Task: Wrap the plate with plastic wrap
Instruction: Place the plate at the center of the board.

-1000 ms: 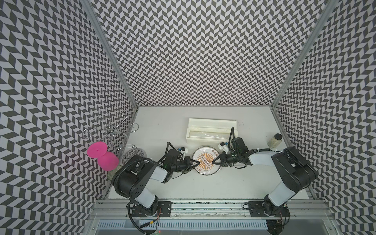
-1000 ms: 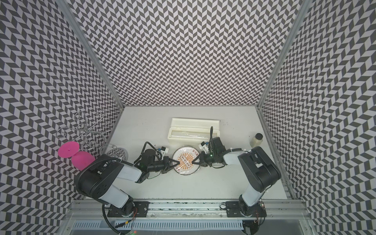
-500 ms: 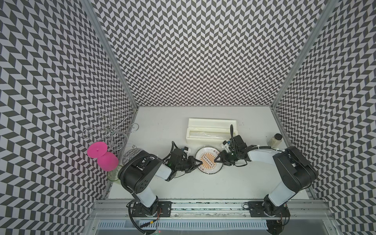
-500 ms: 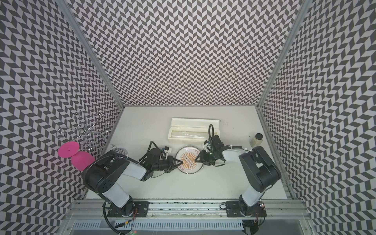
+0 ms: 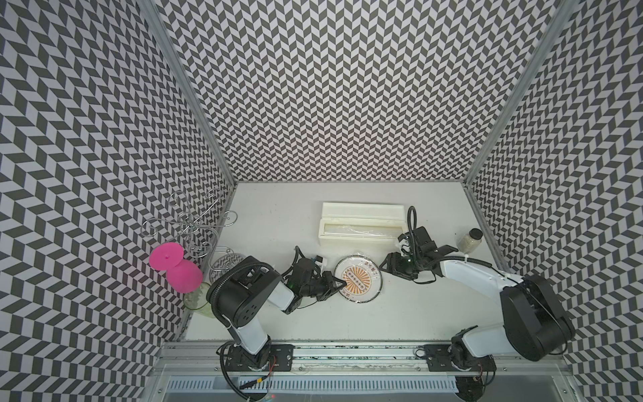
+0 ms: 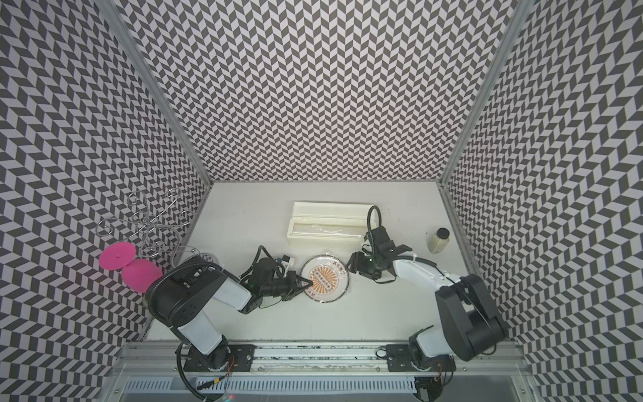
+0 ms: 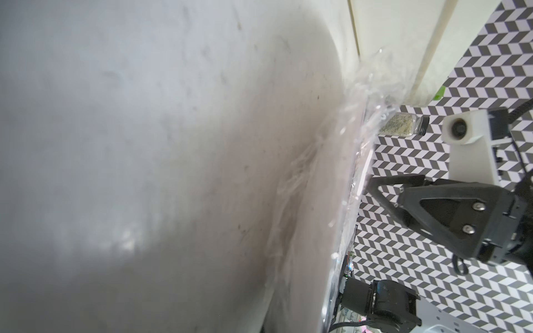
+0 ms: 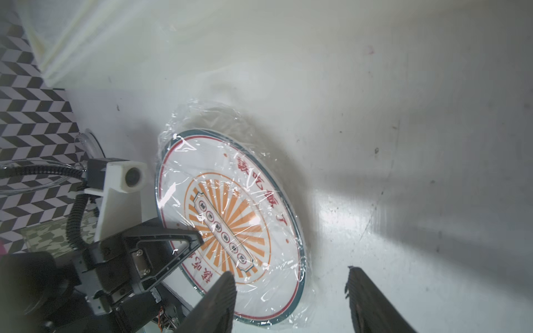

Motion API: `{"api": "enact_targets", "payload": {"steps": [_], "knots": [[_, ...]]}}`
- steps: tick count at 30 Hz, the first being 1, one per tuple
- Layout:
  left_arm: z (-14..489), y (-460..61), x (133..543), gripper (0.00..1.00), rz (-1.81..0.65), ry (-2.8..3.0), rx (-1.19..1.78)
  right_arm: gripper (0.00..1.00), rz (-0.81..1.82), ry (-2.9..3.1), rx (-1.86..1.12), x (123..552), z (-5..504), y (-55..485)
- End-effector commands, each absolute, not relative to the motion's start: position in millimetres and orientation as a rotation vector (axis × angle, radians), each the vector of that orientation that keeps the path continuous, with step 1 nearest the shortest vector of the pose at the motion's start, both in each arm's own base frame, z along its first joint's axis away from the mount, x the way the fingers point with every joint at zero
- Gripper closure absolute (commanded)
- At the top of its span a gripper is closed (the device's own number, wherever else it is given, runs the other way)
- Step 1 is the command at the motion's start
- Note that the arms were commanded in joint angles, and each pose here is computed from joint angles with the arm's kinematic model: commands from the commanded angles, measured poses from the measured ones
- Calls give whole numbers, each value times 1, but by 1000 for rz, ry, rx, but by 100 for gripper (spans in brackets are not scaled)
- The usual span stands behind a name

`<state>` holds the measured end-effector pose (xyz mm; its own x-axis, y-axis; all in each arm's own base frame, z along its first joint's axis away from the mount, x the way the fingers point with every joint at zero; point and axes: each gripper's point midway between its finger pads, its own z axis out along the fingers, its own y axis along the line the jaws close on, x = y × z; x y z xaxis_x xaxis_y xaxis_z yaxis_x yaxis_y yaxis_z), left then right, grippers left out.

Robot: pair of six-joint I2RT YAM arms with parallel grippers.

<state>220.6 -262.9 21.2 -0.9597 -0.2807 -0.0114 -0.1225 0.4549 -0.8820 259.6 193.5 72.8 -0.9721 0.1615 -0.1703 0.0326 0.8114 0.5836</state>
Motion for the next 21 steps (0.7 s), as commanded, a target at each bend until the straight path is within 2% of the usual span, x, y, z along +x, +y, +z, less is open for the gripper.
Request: {"api": "enact_targets", "payload": {"steps": [1, 3, 6, 13, 21], "knots": [[-19, -225, 190, 66, -1307, 2746, -532, 47, 938, 2776, 229, 243, 77, 189], [-13, -214, 197, 56, -1243, 2746, -486, 54, 962, 2776, 255, 234, 74, 188], [1, -205, 212, 49, -1184, 2737, -391, 60, 999, 2773, 283, 225, 71, 190], [25, -198, 257, 48, -999, 2723, -146, 62, 1056, 2786, 297, 210, 74, 216], [30, -220, 262, 54, -1027, 2712, -41, 74, 1085, 2822, 293, 205, 59, 229]]}}
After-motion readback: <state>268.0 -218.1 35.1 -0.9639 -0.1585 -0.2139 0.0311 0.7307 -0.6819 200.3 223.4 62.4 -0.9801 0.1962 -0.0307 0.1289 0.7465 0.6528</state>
